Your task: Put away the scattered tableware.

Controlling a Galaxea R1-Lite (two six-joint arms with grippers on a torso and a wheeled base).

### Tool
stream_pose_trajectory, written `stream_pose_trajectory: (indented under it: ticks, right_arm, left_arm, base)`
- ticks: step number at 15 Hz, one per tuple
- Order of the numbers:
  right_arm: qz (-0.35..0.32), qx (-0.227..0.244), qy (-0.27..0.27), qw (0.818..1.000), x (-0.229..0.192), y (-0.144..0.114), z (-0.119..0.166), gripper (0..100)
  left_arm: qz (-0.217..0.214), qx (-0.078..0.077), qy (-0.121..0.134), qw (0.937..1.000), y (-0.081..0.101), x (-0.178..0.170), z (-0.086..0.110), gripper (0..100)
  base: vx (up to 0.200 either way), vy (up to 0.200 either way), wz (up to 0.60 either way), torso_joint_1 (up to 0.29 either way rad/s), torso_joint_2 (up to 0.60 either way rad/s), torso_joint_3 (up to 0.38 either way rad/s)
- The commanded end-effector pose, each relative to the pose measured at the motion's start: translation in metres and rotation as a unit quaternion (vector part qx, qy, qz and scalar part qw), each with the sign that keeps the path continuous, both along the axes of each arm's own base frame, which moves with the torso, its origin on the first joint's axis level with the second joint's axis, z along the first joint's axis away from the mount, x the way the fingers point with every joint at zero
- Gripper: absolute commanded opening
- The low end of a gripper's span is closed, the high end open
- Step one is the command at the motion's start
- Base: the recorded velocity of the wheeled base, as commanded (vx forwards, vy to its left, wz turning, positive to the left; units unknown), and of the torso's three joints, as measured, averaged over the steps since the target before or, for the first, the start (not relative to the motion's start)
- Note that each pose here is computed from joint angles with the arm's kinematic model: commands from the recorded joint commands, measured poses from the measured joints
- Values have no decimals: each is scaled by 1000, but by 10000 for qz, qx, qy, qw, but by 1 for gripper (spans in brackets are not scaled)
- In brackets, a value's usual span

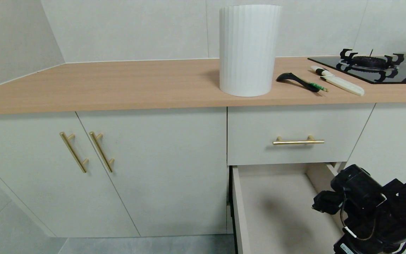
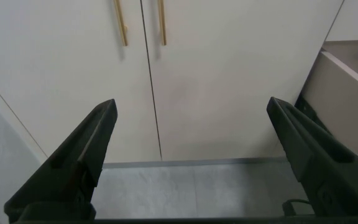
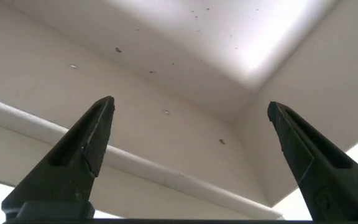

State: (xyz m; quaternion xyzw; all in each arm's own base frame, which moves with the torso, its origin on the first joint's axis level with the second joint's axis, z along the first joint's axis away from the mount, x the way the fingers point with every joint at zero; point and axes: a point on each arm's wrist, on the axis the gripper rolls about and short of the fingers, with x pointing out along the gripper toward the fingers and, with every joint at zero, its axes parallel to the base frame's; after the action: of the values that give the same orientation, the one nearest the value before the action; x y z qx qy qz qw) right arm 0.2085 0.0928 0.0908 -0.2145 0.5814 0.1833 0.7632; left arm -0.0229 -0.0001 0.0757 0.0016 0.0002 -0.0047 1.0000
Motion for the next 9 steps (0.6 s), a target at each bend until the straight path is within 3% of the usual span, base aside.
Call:
stream_pose_trajectory:
  ticks: [1, 3, 4, 7, 9]
  right_arm:
    - [-153, 130, -223, 9996, 7, 1, 9, 100]
    - [-403, 279, -386, 9981, 11, 2, 16, 100]
    - [-752, 574, -712, 9930, 14, 3, 32, 100]
    - [-1237, 1427, -1895, 9636, 22, 1, 67, 100]
    - [-1426, 1757, -2532, 9406, 27, -4, 79, 100]
  left_arm:
    - [1, -1, 6, 10000, 0, 0, 0, 100]
    - [1, -1, 6, 10000, 0, 0, 0, 100]
    - [1, -1, 13, 10000, 0, 0, 0, 100]
    - [1, -1, 13, 10000, 0, 0, 0, 100]
    - [1, -1, 6, 10000, 0, 0, 0, 100]
  base:
    - [0, 0, 0, 0, 0, 0]
    - [0, 0, 0, 0, 0, 0]
    - [0, 0, 0, 0, 0, 0]
    - [0, 0, 0, 0, 0, 0]
    - [0, 0, 0, 0, 0, 0]
